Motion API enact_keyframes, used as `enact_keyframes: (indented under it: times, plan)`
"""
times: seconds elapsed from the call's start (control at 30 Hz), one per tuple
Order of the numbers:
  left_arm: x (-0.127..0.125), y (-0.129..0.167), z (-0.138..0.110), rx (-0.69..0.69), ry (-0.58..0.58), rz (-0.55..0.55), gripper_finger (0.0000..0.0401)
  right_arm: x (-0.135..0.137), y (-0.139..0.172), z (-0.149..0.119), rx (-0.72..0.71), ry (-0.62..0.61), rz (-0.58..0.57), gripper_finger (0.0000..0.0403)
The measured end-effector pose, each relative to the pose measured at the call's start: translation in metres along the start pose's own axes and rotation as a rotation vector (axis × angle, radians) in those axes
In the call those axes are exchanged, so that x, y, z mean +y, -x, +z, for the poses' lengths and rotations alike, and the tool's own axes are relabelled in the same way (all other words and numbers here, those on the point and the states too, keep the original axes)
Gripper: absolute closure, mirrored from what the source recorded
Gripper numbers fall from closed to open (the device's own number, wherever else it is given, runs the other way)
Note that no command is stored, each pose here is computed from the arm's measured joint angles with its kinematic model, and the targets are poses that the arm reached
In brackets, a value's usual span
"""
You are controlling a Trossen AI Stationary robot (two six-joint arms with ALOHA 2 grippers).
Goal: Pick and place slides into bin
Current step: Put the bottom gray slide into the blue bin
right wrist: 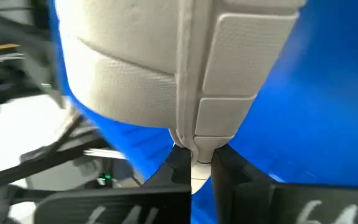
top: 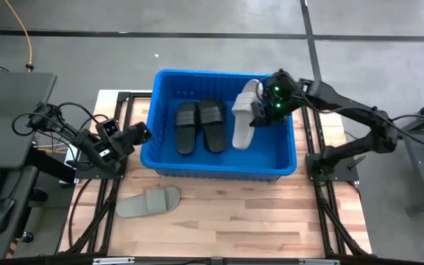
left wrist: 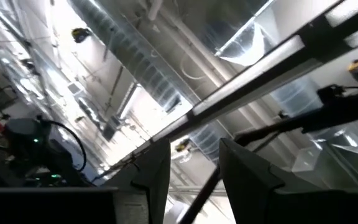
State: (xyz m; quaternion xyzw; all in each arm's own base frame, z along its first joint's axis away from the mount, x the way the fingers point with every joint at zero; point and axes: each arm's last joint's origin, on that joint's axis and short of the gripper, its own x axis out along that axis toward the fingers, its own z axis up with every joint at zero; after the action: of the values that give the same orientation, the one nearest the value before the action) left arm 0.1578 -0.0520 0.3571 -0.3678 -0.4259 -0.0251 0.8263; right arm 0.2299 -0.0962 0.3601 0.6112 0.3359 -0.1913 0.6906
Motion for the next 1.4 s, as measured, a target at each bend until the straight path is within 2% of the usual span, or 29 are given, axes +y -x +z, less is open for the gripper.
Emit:
enact_keyframes:
  times: [0.1,0.33,0.63,0.8,1.03,1.4]
  plan:
    - [0.001,0.0,0.0,-0.008,0.0,0.018,0.0274,-0.01,-0.01,0.012,0.051,-0.014,-0.057,0.0403]
    - [0.0,0.0,0.0,-0.008,0.001,0.017,0.0274,-0.024,-0.044,0.041,0.162,-0.029,-0.092,0.0403]
    - [0.0,0.0,0.001,-0.015,0.017,0.013,0.0274,-0.053,-0.086,0.074,0.238,-0.094,-0.201,0.0403]
    - [0.0,0.0,0.001,-0.015,0.034,0.011,0.0274,-0.069,-0.105,0.089,0.324,-0.134,-0.175,0.0403]
    - [0.0,0.0,0.001,-0.015,0.051,0.01,0.0274,-0.088,-0.122,0.103,0.378,-0.18,-0.17,0.0403]
    - [0.0,0.0,0.001,-0.015,0.07,0.01,0.0274,-0.11,-0.133,0.116,0.377,-0.22,-0.24,0.0403]
